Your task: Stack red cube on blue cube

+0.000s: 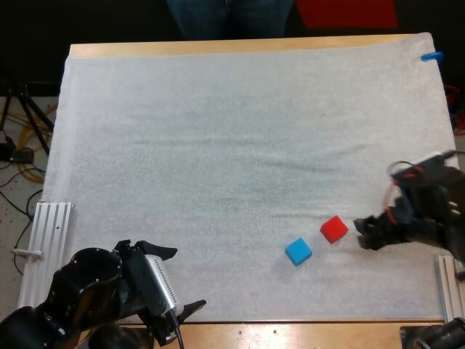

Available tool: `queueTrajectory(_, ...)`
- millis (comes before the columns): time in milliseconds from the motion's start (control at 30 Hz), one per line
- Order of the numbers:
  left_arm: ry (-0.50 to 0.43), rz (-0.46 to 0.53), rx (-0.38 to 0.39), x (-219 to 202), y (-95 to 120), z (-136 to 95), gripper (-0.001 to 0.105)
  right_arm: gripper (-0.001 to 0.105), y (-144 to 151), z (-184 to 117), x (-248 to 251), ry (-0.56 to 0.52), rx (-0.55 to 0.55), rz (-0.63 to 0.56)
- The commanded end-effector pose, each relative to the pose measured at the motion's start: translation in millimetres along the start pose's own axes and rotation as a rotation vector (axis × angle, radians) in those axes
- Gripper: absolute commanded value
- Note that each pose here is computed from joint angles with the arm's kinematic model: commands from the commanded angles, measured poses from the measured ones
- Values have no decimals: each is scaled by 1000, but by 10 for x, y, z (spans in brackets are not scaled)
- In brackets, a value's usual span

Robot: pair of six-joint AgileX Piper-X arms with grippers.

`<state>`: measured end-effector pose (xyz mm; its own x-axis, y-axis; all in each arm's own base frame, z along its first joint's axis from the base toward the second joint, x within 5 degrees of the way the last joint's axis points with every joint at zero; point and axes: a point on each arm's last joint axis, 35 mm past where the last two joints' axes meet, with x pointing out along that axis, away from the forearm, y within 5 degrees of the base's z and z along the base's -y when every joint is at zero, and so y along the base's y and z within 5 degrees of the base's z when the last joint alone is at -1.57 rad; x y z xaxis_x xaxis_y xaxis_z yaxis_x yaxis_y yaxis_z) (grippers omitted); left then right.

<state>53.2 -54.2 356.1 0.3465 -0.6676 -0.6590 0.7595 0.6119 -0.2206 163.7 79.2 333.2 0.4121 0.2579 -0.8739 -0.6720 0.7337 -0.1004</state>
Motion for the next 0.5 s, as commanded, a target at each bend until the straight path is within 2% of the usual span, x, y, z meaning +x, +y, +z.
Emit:
queueTrajectory(0, -6, 7, 7, -13, -4, 14, 87, 77, 10, 68, 51, 4, -19, -24)
queueTrajectory(200, -6, 7, 7, -13, -4, 14, 87, 77, 49, 271, 602, 147, -74, -5)
queueTrajectory(467, -6, 7, 7, -13, -4, 14, 87, 77, 21, 348, 1219, 279, -91, 45)
